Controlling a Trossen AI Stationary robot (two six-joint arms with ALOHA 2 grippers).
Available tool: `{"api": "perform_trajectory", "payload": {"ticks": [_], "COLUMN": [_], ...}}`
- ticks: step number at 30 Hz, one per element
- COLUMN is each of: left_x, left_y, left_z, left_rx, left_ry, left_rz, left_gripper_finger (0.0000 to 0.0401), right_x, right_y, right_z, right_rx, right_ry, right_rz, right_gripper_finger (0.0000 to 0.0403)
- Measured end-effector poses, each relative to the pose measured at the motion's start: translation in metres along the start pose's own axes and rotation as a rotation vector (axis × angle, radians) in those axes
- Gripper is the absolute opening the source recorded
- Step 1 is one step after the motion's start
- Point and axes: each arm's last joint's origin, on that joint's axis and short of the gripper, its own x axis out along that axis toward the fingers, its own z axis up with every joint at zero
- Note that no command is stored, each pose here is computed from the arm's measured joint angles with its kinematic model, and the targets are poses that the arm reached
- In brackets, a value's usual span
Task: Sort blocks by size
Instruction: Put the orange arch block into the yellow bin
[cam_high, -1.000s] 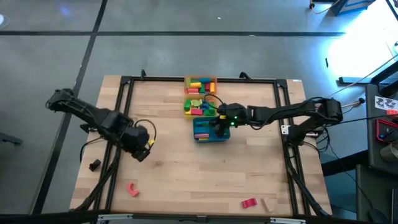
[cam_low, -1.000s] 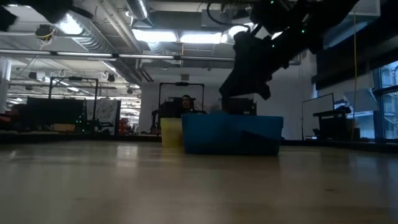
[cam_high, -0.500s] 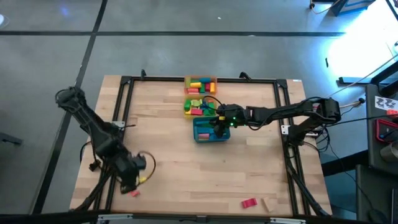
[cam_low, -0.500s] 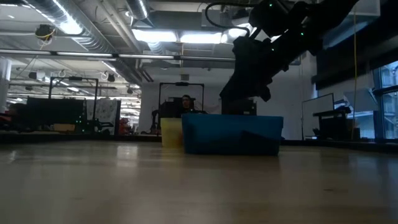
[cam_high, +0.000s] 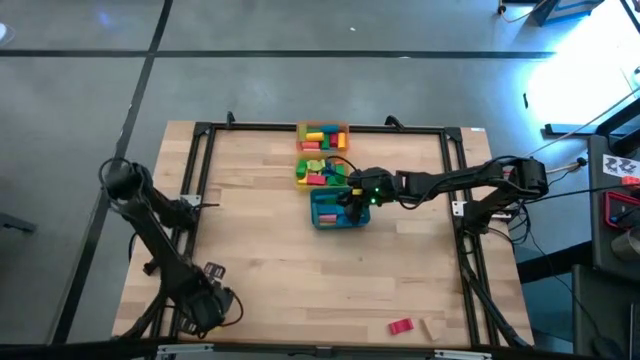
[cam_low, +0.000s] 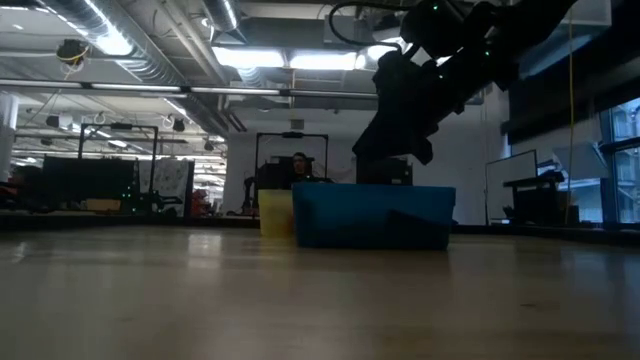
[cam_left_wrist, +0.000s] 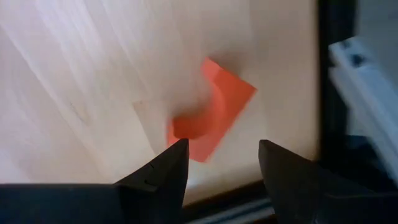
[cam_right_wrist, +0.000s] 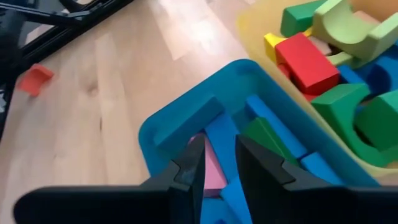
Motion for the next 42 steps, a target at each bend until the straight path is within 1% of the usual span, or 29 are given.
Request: {"api": "perform_trajectory", "payload": {"ticks": [5, 10, 13, 15, 18, 21, 25, 27, 28, 30, 32, 34, 39, 42], "left_x": [0.012, 0.020, 0.031, 0.038, 0.045, 0.049, 0.047, 0.046, 0.045, 0.043, 0.040, 0.035, 0.010, -0.011], "left_y": [-0.003, -0.011, -0.018, -0.020, -0.018, -0.016, -0.012, -0.007, -0.005, 0.002, 0.010, 0.021, 0.051, 0.075], "left_z": [0.000, -0.004, -0.003, -0.004, -0.002, 0.001, 0.006, 0.010, 0.012, 0.018, 0.026, 0.034, 0.052, 0.063], "left_rx": [0.054, 0.091, 0.126, 0.134, 0.100, 0.084, 0.064, 0.035, 0.018, -0.043, -0.090, -0.124, -0.138, -0.108], "left_ry": [-0.014, -0.008, -0.023, -0.028, -0.035, -0.031, -0.044, -0.049, -0.056, -0.081, -0.140, -0.211, -0.378, -0.462], "left_rz": [0.085, 0.095, 0.102, 0.140, 0.188, 0.200, 0.205, 0.205, 0.208, 0.227, 0.272, 0.332, 0.505, 0.613], "left_gripper_finger": [0.0180, 0.0180, 0.0180, 0.0180, 0.0176, 0.0147, 0.0073, 0.0033, 0.0028, 0.0028, 0.0032, 0.0037, 0.0031, 0.0031], "right_x": [0.000, 0.000, 0.000, 0.000, -0.005, -0.015, -0.029, -0.033, -0.036, -0.040, -0.044, -0.049, -0.072, -0.090], "right_y": [0.001, 0.001, 0.001, 0.001, 0.004, 0.012, 0.023, 0.028, 0.031, 0.035, 0.039, 0.044, 0.055, 0.059], "right_z": [0.000, 0.000, 0.000, 0.001, 0.005, 0.016, 0.030, 0.035, 0.037, 0.041, 0.044, 0.043, 0.039, 0.032], "right_rx": [0.000, 0.000, 0.000, 0.000, -0.001, -0.007, -0.023, -0.034, -0.037, -0.023, -0.010, -0.016, -0.062, -0.110], "right_ry": [0.006, 0.005, 0.004, 0.000, -0.008, -0.025, -0.035, -0.020, -0.009, 0.030, 0.065, 0.094, 0.120, 0.141], "right_rz": [0.019, 0.020, 0.020, 0.023, 0.065, 0.145, 0.295, 0.379, 0.425, 0.518, 0.601, 0.652, 0.667, 0.619], "right_gripper_finger": [0.0091, 0.0091, 0.0091, 0.0091, 0.0091, 0.0091, 0.0091, 0.0091, 0.0091, 0.0091, 0.0091, 0.0089, 0.0076, 0.0067]}}
